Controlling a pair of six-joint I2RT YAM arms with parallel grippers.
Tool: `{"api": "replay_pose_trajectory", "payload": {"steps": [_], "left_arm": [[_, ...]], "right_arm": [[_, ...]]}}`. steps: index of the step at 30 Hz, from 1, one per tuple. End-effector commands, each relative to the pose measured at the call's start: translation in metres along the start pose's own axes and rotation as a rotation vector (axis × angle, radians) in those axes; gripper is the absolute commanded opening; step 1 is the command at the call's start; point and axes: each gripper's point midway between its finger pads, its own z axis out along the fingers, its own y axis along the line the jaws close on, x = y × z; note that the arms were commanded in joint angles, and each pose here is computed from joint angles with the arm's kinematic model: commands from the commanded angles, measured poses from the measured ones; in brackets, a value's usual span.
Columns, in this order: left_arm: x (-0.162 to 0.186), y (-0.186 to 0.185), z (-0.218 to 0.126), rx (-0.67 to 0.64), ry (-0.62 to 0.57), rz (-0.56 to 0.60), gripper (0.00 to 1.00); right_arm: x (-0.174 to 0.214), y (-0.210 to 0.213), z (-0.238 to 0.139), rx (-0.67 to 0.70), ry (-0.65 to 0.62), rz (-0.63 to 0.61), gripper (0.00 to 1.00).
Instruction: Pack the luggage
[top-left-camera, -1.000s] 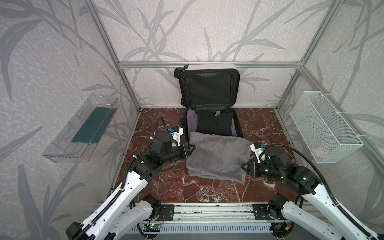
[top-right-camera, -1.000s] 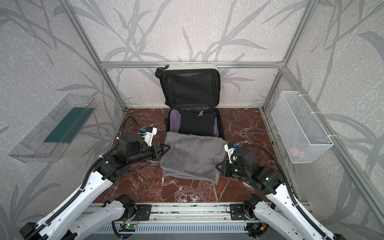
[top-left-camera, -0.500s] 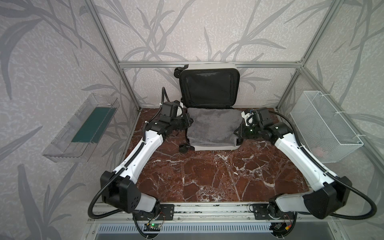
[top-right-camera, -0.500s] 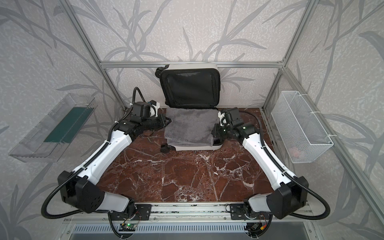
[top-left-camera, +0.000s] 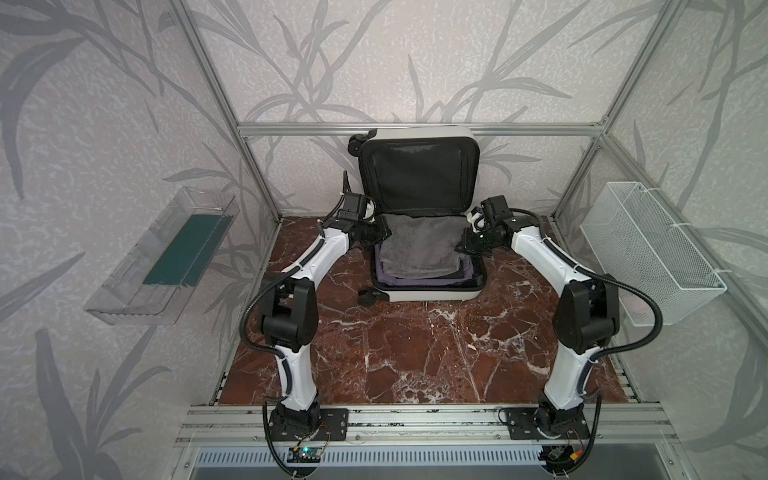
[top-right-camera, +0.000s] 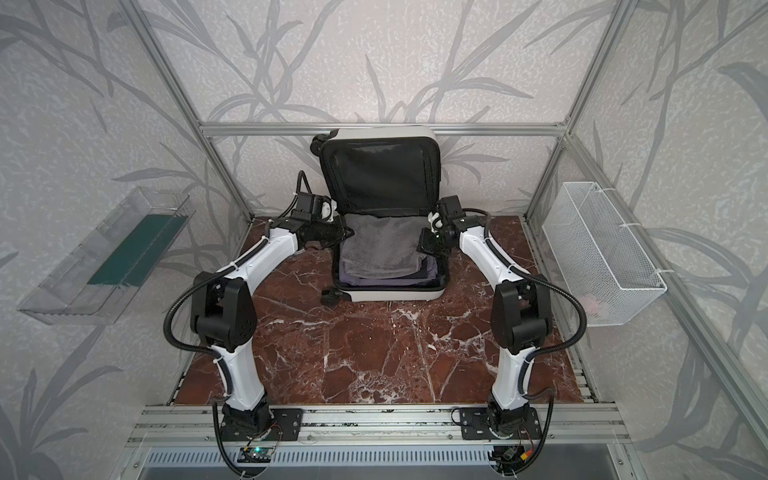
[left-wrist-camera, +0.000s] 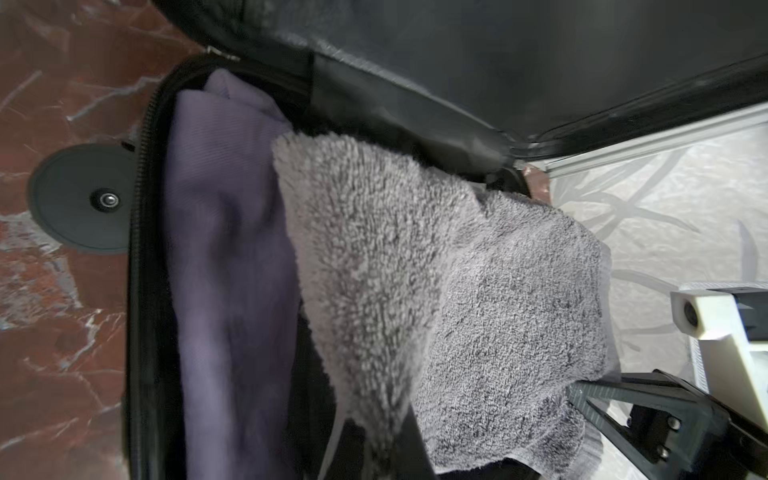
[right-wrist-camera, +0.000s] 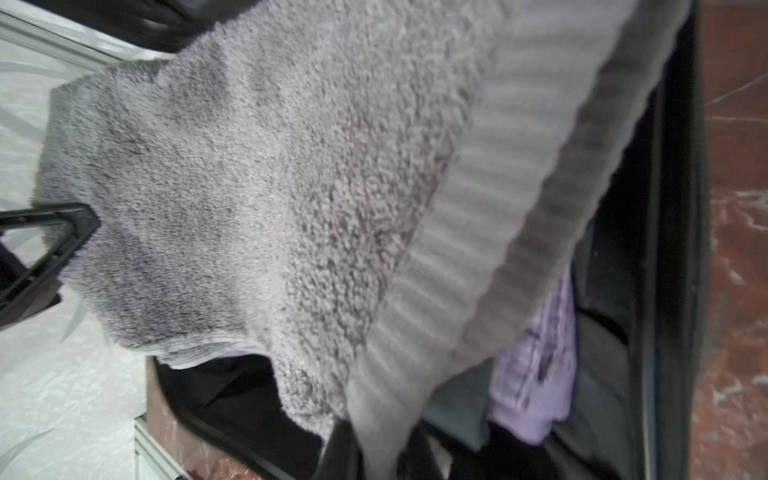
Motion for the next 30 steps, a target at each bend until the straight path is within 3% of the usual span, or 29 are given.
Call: {"api": "replay_pose_trajectory", "payload": {"steps": [1, 3, 5, 7, 9, 12, 16, 22, 26, 30], "left_arm": [[-0.013, -0.002, -0.001, 0.003, -0.012, 0.044, 0.00], [-0.011, 0.006, 0.003, -0.022, -0.002, 0.046, 0.00], [-0.011, 0.013, 0.004, -0.043, 0.006, 0.049, 0.04], [-0.012, 0.015, 0.001, -0.052, 0.007, 0.054, 0.21], [-0.013, 0.014, -0.005, -0.054, 0.002, 0.060, 0.40], [-0.019, 0.006, -0.021, -0.052, -0.025, 0.083, 0.61], [-0.032, -0.017, -0.052, -0.019, -0.087, 0.114, 0.73], [-0.039, -0.059, -0.071, 0.108, -0.115, 0.103, 0.79], [-0.020, -0.075, -0.047, 0.141, -0.054, 0.116, 0.80], [0.006, -0.066, -0.013, 0.116, 0.007, 0.110, 0.80]], "right_arm": [[-0.012, -0.007, 0.003, 0.000, -0.013, -0.003, 0.01], [-0.014, -0.017, 0.011, 0.014, -0.005, 0.011, 0.10], [-0.013, -0.024, 0.014, 0.028, 0.011, 0.015, 0.33], [-0.013, -0.027, 0.010, 0.048, 0.013, 0.001, 0.50], [-0.014, -0.026, -0.001, 0.058, -0.007, -0.010, 0.57], [-0.017, -0.021, -0.024, 0.058, -0.053, -0.019, 0.60], [-0.021, -0.009, -0.057, 0.049, -0.122, -0.037, 0.60], [-0.025, 0.016, -0.072, -0.059, -0.178, -0.005, 0.57], [-0.023, 0.025, -0.052, -0.102, -0.153, 0.013, 0.56], [-0.021, 0.016, -0.022, -0.099, -0.138, 0.044, 0.56]]}}
